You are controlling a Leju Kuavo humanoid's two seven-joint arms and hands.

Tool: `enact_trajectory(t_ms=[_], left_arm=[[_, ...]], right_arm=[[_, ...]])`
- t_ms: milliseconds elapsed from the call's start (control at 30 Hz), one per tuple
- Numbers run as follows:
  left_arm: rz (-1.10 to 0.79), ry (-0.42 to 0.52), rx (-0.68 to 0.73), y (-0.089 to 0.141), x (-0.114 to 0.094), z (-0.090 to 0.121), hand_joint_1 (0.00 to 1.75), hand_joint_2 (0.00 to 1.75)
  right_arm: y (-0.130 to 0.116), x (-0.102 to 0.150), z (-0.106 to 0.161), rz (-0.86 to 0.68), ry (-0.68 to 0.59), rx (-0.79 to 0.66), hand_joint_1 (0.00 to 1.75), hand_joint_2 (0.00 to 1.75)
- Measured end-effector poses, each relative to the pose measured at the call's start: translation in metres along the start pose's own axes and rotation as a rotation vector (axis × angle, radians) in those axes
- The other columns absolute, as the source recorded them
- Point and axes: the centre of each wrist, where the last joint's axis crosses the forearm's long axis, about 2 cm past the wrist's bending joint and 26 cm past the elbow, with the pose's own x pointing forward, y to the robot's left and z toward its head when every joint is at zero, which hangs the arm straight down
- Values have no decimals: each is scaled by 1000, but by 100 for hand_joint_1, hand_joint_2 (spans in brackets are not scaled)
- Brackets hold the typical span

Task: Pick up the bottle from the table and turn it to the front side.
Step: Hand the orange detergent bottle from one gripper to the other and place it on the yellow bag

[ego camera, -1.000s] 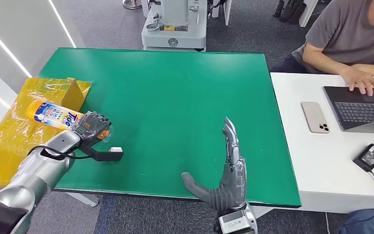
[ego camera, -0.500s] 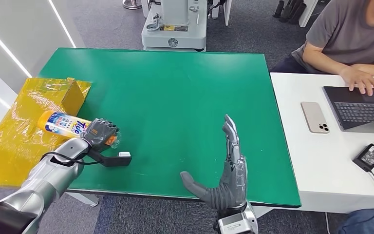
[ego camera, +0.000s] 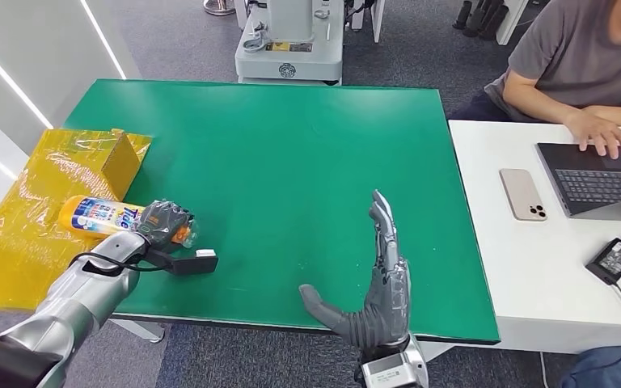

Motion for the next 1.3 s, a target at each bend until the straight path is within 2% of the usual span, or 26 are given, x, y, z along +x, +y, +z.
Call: enact_trajectory(t_ms=[233, 767, 800, 900, 933, 1300], left_arm=[[24, 19, 7, -1, -2, 1, 175, 175], [33, -3, 12, 0, 2, -1, 175, 175], [33, -4, 13, 0, 2, -1, 168, 175], [30, -5, 13, 0, 3, -1, 38, 175], [30, -6, 13, 0, 3, -1, 1, 175], [24, -8, 28, 4, 4, -4, 0, 175]], right_arm=[[2, 1, -5, -15, -8, 1, 0, 175], [6, 0, -7, -32, -14, -6, 0, 175], [6, 0, -7, -31, -14, -6, 0, 175], [6, 0, -6, -29, -13, -7, 0, 175], [6, 0, -5, -28, -12, -6, 0, 175], [5, 0, -4, -14, -9, -7, 0, 175]])
